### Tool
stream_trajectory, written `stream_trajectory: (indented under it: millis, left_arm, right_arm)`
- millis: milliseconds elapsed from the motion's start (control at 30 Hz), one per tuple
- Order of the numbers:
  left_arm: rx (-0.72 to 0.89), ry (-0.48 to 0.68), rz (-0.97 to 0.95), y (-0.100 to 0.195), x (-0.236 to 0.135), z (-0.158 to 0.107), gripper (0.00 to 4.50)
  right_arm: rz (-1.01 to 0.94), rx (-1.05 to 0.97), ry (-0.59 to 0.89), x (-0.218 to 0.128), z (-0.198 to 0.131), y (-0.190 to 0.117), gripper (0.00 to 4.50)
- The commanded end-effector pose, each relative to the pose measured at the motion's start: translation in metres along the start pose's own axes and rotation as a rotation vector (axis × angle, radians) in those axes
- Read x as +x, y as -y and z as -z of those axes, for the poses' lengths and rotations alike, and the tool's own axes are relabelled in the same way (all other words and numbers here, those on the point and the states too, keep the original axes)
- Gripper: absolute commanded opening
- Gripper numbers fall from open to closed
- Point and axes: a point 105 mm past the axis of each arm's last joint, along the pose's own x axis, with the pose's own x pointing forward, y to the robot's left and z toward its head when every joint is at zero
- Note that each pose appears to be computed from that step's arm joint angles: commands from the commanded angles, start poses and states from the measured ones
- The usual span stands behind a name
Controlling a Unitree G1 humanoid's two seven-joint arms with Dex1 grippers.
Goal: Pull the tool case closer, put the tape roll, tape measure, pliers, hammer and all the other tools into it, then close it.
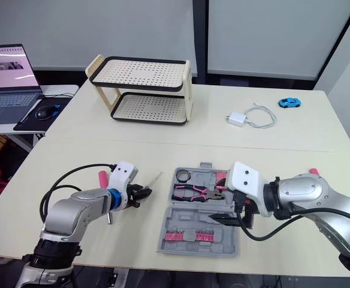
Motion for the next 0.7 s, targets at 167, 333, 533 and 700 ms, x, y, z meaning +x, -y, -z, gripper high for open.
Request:
stream_trajectory:
  millis: [167, 333, 533, 700]
  left_arm:
    - [0.023, 0.173, 0.120, 0.011, -0.033, -0.005, 4.45]
    - [0.093, 0.326, 0.151, 0.011, -0.034, -0.004, 4.45]
    - [0.120, 0.330, 0.165, -0.001, -0.022, 0.000, 4.45]
    - [0.165, 0.312, 0.169, -0.004, -0.007, 0.001, 4.45]
  right_arm:
    - [0.026, -0.039, 0.057, -0.005, -0.013, -0.002, 4.50]
    - [0.039, -0.040, 0.074, -0.003, -0.014, -0.001, 4.50]
    - [0.042, -0.041, 0.078, -0.002, -0.015, -0.001, 4.50]
    - [0.045, -0.040, 0.080, -0.001, -0.015, 0.000, 4.50]
